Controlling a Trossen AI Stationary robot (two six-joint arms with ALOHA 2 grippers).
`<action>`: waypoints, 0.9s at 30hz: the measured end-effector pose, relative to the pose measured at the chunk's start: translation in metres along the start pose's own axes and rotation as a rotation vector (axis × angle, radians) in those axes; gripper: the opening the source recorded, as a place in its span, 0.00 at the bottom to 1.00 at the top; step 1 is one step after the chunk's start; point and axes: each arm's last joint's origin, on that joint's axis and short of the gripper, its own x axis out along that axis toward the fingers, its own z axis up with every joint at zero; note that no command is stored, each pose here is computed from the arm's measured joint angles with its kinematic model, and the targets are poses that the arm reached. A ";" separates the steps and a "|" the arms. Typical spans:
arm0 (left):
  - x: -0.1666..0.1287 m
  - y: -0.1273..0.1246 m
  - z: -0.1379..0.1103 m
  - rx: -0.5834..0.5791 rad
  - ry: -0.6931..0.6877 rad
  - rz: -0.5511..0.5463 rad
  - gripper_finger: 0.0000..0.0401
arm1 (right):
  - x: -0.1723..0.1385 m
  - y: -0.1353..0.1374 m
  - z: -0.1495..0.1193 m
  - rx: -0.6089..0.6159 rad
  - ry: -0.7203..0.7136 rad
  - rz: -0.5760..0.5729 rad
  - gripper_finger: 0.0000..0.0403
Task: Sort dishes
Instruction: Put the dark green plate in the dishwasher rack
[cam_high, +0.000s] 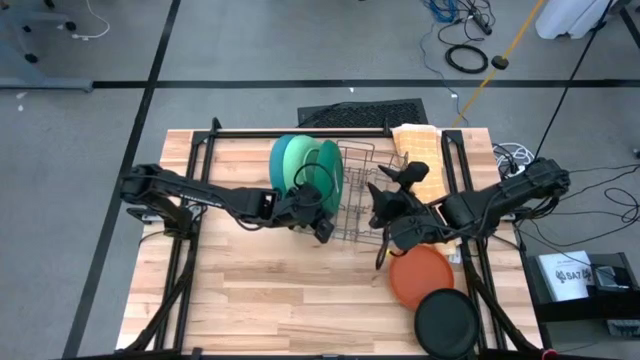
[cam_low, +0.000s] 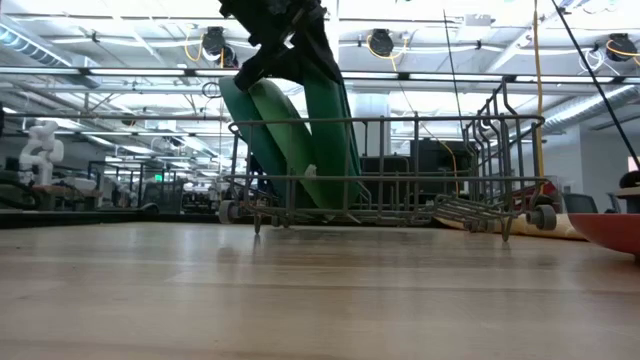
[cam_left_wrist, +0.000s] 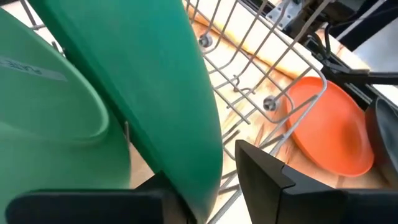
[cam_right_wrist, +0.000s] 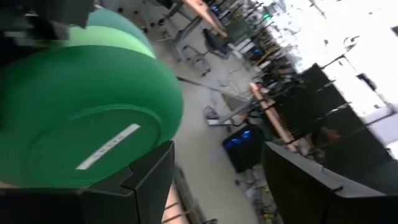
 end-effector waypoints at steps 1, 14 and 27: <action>-0.002 0.000 0.000 0.004 0.002 0.002 0.26 | 0.002 0.000 0.000 0.007 0.005 0.015 0.58; -0.014 0.004 0.004 0.069 -0.002 0.033 0.26 | 0.019 -0.005 -0.002 0.046 0.044 0.065 0.58; -0.050 0.010 0.020 0.188 -0.088 0.049 0.26 | 0.020 -0.005 -0.002 0.040 0.045 0.067 0.58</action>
